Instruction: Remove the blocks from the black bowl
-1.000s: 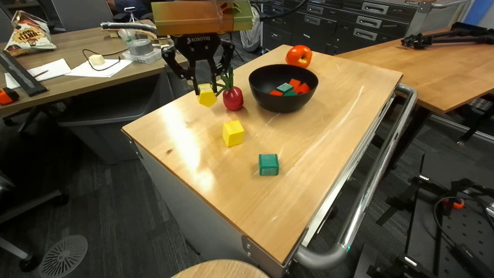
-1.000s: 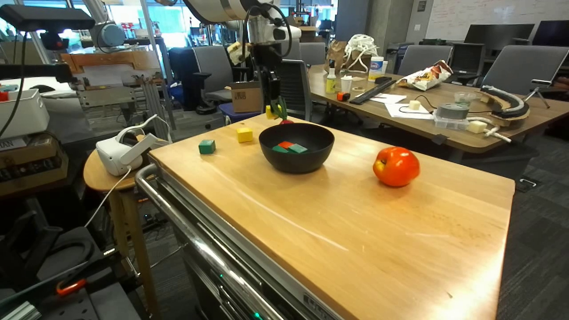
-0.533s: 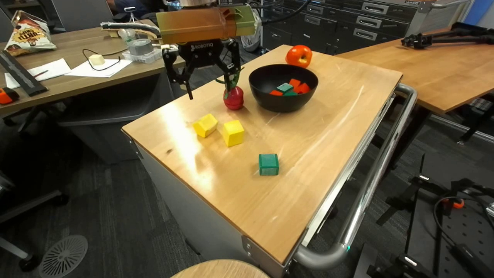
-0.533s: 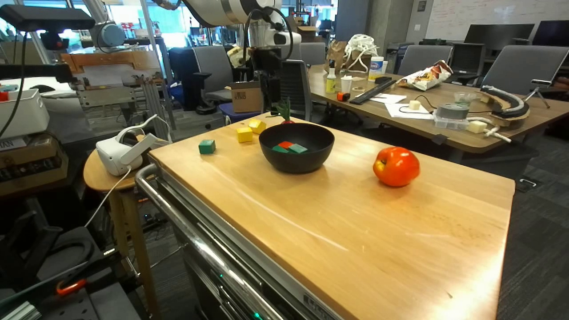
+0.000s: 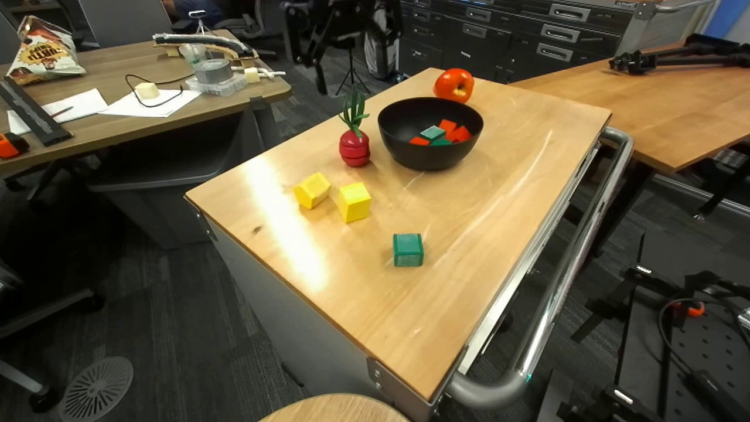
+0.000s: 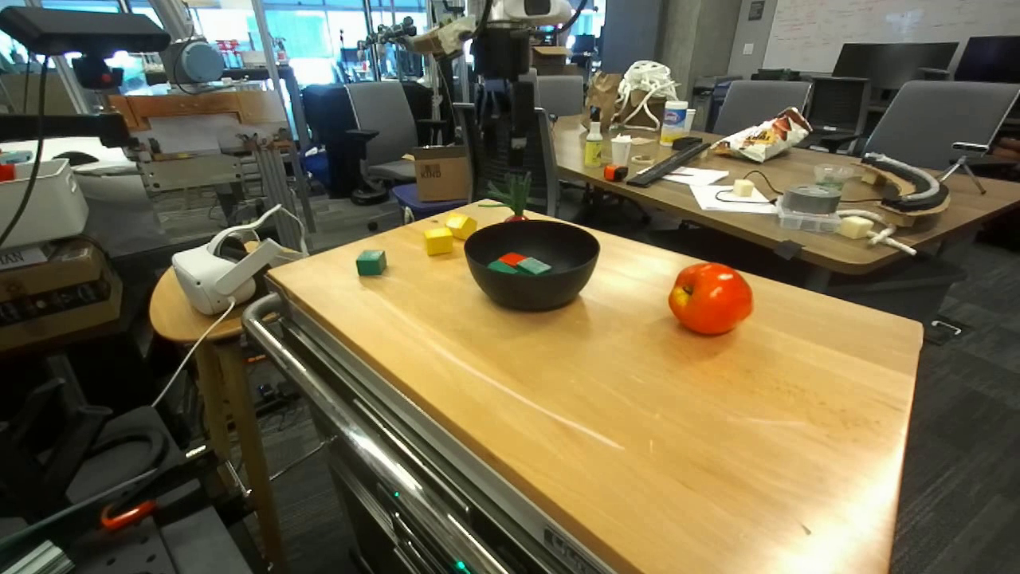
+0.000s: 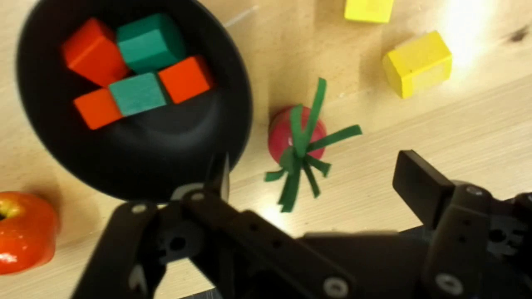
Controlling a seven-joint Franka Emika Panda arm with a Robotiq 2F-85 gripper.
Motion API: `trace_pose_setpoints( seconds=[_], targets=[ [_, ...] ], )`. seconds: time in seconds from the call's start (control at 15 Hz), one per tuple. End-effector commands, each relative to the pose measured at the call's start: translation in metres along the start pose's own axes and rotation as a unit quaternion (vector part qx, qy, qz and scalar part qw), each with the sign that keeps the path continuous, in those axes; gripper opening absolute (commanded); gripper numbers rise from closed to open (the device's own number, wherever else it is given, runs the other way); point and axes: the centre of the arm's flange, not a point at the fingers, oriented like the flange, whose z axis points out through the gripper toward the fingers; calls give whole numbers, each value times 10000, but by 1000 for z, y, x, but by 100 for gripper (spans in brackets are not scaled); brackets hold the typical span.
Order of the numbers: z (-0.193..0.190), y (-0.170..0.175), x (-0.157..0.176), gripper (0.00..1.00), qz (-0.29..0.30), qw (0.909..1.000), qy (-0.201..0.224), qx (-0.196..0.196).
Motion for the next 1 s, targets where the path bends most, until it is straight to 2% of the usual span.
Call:
trace_pose_setpoints(
  seconds=[0.0,0.07,0.13,0.27,0.47,0.6,0.93],
  targets=[
    [-41,73,-8,100,-741,9952,-554,331],
    [-45,87,-5,100,-767,9935,-729,413],
    [-31,55,-1,100,-543,9972,-457,245],
    [-41,82,1,100,-651,9954,-601,370],
    [-39,84,0,100,-713,9946,-643,386],
    [-35,91,3,100,-587,9969,-326,398],
    [-8,138,11,100,-40,9976,-525,444]
  ],
)
